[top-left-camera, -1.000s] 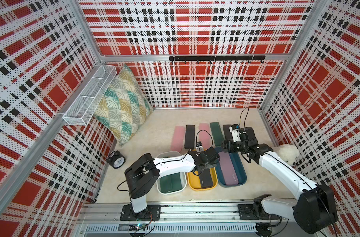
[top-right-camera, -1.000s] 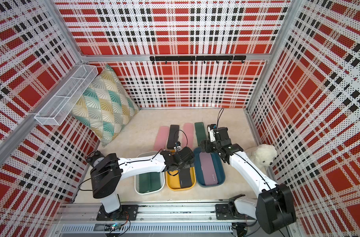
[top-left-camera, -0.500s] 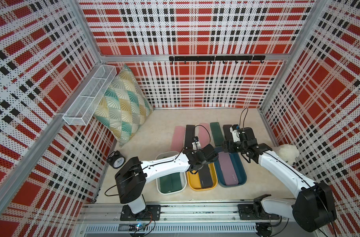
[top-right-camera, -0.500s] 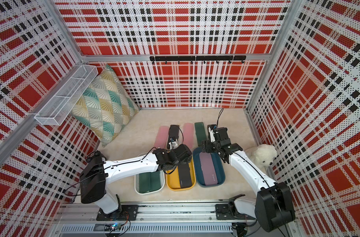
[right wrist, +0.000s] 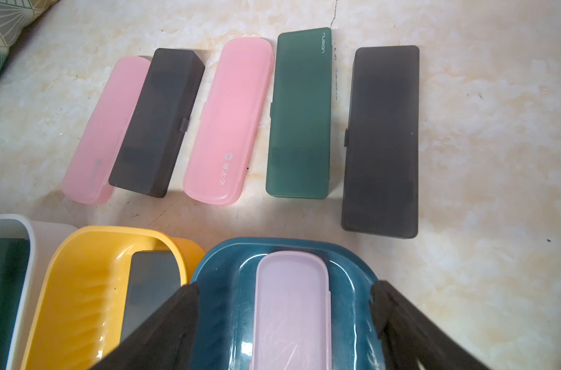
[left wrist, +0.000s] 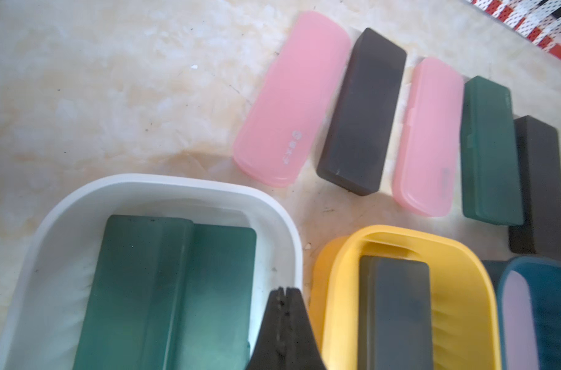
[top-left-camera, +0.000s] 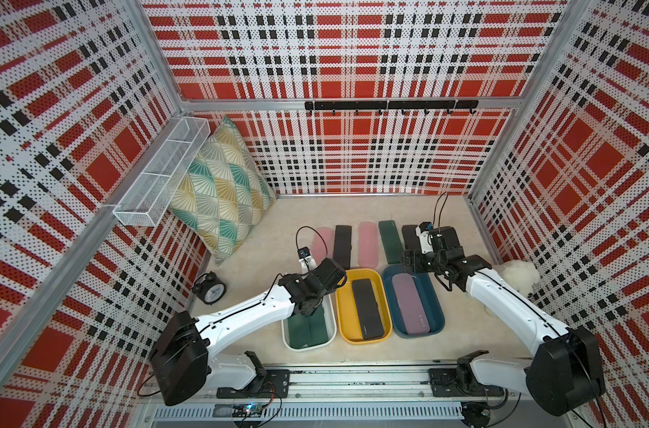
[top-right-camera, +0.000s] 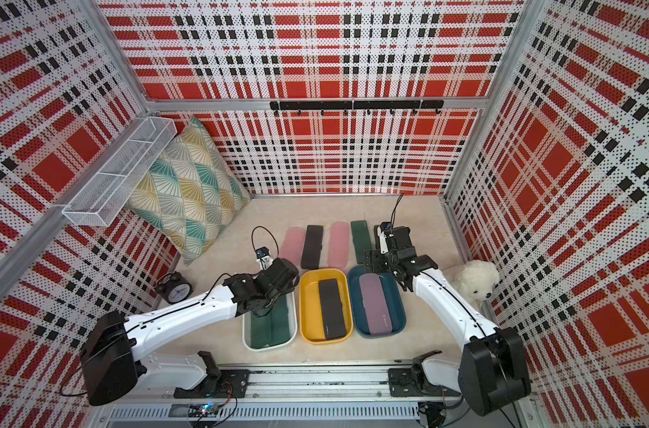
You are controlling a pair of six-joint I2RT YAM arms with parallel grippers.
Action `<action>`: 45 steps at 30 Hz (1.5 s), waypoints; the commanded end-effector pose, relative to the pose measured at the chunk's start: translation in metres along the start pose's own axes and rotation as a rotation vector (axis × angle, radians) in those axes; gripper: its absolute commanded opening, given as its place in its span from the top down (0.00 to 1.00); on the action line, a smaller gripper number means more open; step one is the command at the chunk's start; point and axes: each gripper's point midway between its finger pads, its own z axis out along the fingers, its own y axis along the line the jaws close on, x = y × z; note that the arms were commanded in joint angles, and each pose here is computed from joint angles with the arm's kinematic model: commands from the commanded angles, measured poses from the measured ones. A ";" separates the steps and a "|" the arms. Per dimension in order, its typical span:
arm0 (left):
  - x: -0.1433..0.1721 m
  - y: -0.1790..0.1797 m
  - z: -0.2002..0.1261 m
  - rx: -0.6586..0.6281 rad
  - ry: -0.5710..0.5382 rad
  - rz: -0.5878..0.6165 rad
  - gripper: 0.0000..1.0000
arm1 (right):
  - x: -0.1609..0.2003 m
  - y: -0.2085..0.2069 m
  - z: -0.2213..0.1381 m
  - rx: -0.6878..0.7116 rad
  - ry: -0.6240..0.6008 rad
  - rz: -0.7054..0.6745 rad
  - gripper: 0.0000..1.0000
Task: Place the pencil cases by color into the storage box
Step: Adjust the storage box at the center of the board.
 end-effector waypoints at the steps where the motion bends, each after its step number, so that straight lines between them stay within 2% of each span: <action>1: 0.002 -0.005 0.010 0.059 0.027 -0.004 1.00 | -0.008 -0.004 -0.001 0.022 -0.010 0.020 0.10; 7: 0.009 0.006 0.036 0.009 0.058 0.019 1.00 | -0.008 -0.005 0.001 0.029 0.000 0.028 0.10; 23: 0.017 0.002 0.068 0.000 0.096 0.058 1.00 | -0.009 -0.005 0.008 0.038 0.014 0.024 0.10; 37: 0.028 -0.045 0.066 0.076 0.118 0.106 1.00 | -0.009 -0.006 0.011 0.038 0.016 0.023 0.10; 45: 0.030 -0.045 0.066 0.063 0.121 0.117 1.00 | -0.011 -0.007 0.011 0.044 0.013 0.017 0.10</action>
